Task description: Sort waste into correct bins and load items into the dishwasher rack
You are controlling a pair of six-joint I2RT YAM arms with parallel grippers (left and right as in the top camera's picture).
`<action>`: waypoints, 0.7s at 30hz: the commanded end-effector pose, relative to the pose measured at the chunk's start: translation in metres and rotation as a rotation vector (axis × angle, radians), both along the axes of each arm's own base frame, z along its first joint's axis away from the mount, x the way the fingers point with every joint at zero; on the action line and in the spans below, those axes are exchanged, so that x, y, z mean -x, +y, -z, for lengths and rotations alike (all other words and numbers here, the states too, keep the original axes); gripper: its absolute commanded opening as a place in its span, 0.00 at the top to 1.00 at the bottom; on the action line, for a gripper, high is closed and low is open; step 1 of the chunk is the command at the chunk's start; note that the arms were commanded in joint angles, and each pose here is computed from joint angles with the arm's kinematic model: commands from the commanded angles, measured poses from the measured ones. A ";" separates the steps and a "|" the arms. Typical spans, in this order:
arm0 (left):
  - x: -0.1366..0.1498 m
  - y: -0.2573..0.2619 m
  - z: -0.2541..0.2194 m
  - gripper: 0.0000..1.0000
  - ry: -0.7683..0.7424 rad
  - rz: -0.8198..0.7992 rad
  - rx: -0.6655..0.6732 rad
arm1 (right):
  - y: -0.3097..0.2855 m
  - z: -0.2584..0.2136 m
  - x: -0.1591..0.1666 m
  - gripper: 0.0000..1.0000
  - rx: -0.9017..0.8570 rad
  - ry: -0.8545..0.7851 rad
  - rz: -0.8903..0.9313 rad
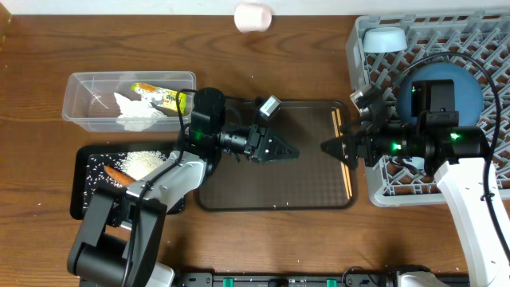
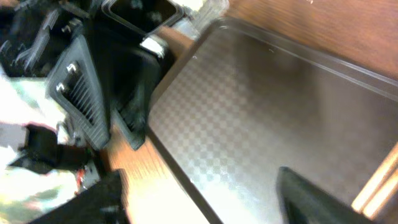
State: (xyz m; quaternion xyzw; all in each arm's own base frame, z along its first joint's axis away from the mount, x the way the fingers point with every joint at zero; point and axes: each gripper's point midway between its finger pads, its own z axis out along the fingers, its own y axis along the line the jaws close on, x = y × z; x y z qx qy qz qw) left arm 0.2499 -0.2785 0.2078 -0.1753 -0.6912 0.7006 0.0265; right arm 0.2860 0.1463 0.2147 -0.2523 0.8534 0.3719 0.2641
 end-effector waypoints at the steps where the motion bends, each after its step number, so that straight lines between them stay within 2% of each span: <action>1: 0.004 0.001 -0.001 0.70 -0.036 0.024 0.016 | -0.012 0.000 -0.007 0.01 0.075 -0.017 0.061; 6: -0.007 -0.002 0.001 0.65 -0.032 -0.042 -0.001 | -0.022 0.009 -0.010 0.01 0.146 -0.011 0.098; 10: -0.028 -0.002 0.002 0.62 -0.022 -0.150 -0.023 | -0.031 0.015 -0.013 0.01 0.201 -0.012 0.128; 16: -0.056 0.001 -0.026 0.53 -0.067 -0.225 -0.002 | -0.043 0.022 -0.018 0.01 0.278 -0.017 0.170; 19: -0.071 0.002 -0.043 0.45 -0.099 -0.268 0.013 | -0.048 0.025 -0.020 0.01 0.308 -0.019 0.186; 20: -0.076 0.003 -0.048 0.38 -0.106 -0.285 0.017 | -0.049 0.025 -0.020 0.01 0.312 -0.019 0.189; 21: -0.082 0.003 -0.055 0.26 -0.117 -0.305 0.023 | -0.049 0.026 -0.020 0.01 0.316 -0.019 0.191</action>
